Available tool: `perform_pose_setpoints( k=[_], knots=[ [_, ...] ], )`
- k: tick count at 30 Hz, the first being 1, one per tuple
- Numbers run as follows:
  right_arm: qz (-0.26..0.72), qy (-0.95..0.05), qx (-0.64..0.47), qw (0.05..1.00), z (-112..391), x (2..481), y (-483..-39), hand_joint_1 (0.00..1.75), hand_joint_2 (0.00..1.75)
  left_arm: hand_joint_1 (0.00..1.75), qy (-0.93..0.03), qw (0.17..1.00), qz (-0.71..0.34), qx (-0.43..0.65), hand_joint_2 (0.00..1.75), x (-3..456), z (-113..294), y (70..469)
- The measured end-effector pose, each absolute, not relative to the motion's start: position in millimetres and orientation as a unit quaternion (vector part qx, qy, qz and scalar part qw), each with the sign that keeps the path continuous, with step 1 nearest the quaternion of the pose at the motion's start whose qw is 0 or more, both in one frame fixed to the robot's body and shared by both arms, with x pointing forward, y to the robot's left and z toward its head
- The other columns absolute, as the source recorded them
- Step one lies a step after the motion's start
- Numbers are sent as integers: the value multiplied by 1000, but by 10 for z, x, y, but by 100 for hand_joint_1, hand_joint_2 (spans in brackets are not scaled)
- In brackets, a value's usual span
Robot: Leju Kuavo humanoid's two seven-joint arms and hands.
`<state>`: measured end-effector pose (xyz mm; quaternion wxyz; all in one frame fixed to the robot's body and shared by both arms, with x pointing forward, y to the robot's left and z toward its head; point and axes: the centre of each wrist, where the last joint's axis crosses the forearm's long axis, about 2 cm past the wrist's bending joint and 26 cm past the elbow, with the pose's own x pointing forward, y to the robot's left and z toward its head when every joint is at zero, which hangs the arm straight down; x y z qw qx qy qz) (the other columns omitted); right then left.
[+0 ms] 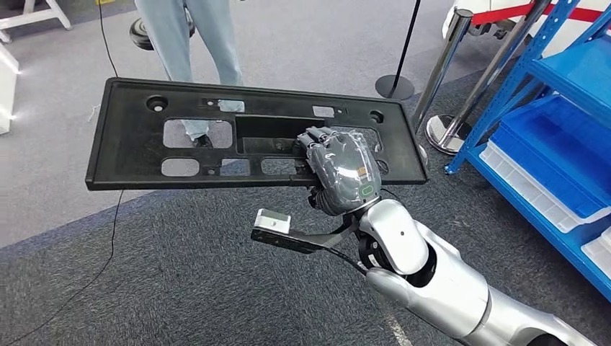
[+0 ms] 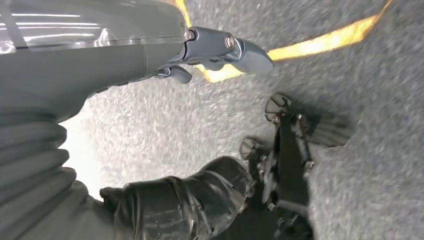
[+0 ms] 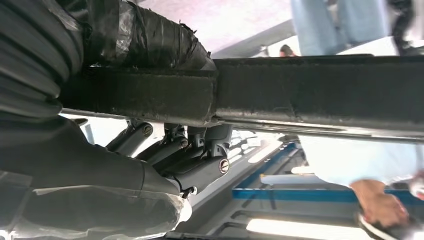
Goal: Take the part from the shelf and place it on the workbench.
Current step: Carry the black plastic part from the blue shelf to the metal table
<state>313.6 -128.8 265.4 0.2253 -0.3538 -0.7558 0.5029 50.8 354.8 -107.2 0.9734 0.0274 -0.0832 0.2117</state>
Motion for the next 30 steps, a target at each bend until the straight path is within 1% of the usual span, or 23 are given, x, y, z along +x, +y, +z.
perform_pose_setpoints(
  k=[23, 30],
  knots=[
    [505, -751, -357, 233, 2613, 3115, -1287, 175, 175, 0, -90, 973, 212, 32, 175, 529, -1067, 3572],
    [500, -748, -362, 243, 2568, 3052, -1323, 175, 175, 0, -115, 973, 198, 34, 175, 495, -1069, 3591]
  ],
)
